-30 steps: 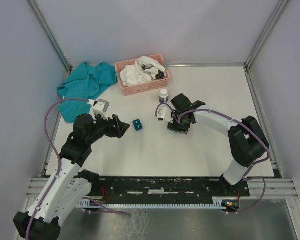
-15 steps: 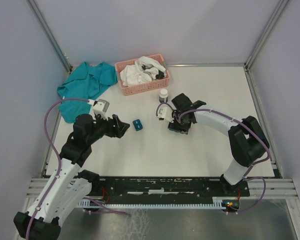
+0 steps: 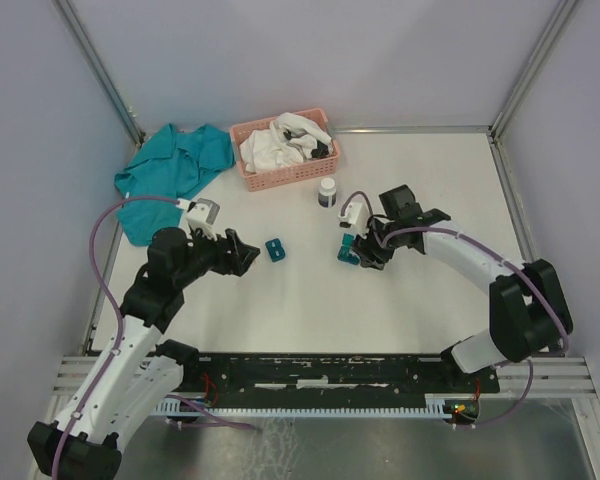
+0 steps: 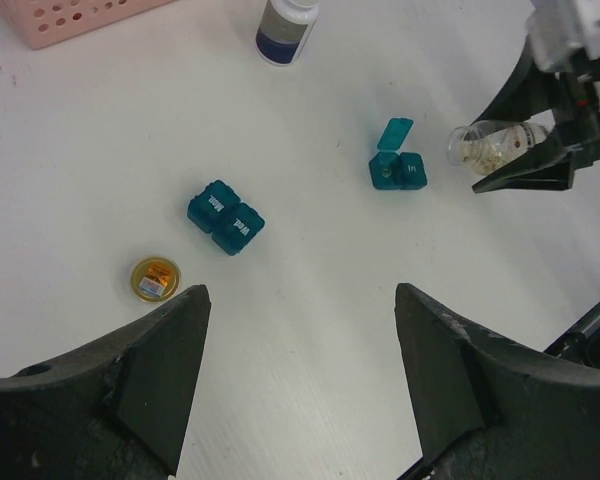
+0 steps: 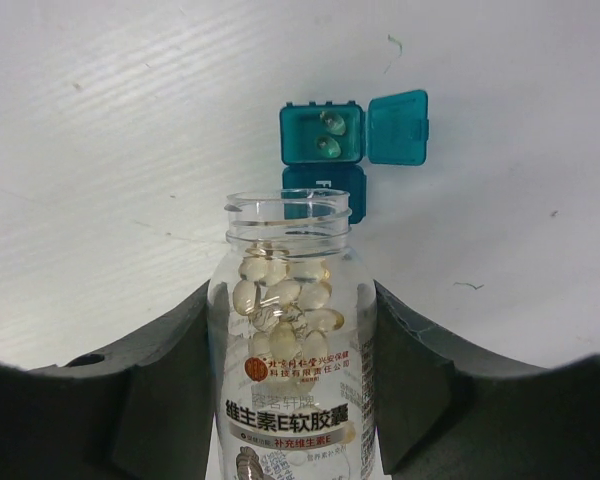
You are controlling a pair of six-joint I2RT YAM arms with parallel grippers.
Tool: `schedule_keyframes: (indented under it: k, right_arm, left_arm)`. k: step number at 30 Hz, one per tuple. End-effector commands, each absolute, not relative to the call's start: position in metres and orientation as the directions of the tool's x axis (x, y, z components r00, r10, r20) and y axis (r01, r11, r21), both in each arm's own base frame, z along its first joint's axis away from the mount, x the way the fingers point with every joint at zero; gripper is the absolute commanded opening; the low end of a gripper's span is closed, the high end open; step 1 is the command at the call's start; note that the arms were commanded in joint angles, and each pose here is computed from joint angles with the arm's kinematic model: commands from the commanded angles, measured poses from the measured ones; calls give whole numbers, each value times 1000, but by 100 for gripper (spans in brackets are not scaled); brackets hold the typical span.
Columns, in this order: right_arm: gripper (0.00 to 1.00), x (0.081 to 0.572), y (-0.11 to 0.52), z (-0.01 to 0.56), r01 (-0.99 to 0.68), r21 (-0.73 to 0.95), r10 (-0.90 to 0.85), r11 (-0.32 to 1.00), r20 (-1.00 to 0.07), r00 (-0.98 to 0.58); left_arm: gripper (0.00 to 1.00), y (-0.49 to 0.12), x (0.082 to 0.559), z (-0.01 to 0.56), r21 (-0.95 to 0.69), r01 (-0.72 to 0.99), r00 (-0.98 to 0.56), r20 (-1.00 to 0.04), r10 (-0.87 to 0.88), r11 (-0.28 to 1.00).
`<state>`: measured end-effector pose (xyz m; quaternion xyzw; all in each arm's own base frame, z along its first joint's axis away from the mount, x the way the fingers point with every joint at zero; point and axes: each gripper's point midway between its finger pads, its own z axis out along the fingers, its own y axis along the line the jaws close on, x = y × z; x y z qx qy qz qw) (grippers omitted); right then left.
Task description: Sort the pills into containers
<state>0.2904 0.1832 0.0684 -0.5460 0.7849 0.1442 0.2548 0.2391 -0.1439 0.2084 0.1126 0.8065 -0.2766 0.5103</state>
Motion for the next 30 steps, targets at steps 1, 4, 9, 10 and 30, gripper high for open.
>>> schedule_keyframes:
  k: [1,4,9,10,30]
  right_arm:
    - [1,290,220,139,-945,-69,-559,321,-819,-130]
    - [1,282,228,180,-944,-78,-421,322,-905,-69]
    - [1,263,242,256,-951,-80,-133,300,-990,42]
    - [1,257,244,271,-955,-77,-82,286,-995,56]
    - [1,207,239,339,-971,-56,124,233,-989,87]
  left_arm:
    - [82,-143,248,217,-295,481,-406,-909,-88,826]
    - [82,-144,251,212,-312,466,-434,-896,-93,828]
    - [81,-160,248,213,-471,436,-525,-825,-209,767]
    - [81,-163,249,214,-511,417,-538,-805,-249,752]
    - [75,-110,302,93,-250,-129,-684,-678,-269,960]
